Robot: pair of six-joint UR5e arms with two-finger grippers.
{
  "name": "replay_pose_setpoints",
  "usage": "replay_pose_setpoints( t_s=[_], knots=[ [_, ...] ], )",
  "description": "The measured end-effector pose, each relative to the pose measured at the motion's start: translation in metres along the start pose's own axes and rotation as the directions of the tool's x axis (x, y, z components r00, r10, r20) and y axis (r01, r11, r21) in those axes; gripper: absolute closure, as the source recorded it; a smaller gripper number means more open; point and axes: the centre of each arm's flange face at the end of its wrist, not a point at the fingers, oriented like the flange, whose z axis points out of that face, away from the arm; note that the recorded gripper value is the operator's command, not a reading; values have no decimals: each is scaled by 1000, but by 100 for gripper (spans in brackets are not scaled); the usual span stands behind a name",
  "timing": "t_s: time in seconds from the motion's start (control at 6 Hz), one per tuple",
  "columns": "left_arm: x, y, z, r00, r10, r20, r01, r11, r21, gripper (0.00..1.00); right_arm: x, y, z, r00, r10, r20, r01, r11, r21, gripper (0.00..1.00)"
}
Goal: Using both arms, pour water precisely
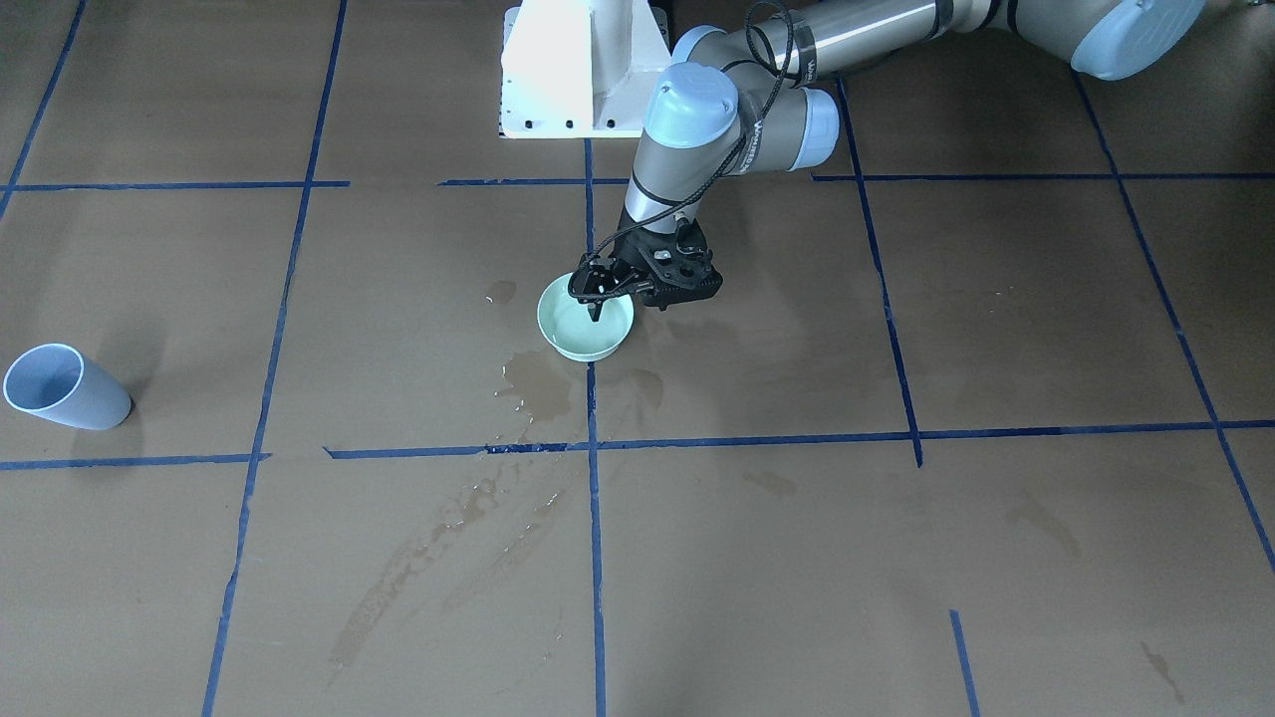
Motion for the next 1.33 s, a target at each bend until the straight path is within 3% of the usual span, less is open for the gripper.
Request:
replay_pose_setpoints(
  t_s=[0.17,0.33,0.5,1.0,1.33],
  knots=[
    [0,2,3,1000,1,3,-1,1000,-2,85,0,0,0,1000,1,0,-1,1000,-1,0],
    [0,2,4,1000,2,4,-2,1000,-3,96,0,1,0,1000,2,0,-2,1000,-1,0],
    [1,3,3,1000,5,4,-5,1000,-3,100,1,1,0,1000,3,0,-3,1000,-2,0],
    [1,1,0,1000,9,-1,-9,1000,0,100,1,2,1,1000,4,1,-4,1000,-3,0],
    [-2,-15,-25,999,2,-34,-1,1000,19,100,3,2,3,1000,7,1,-7,1000,-5,0]
  ],
)
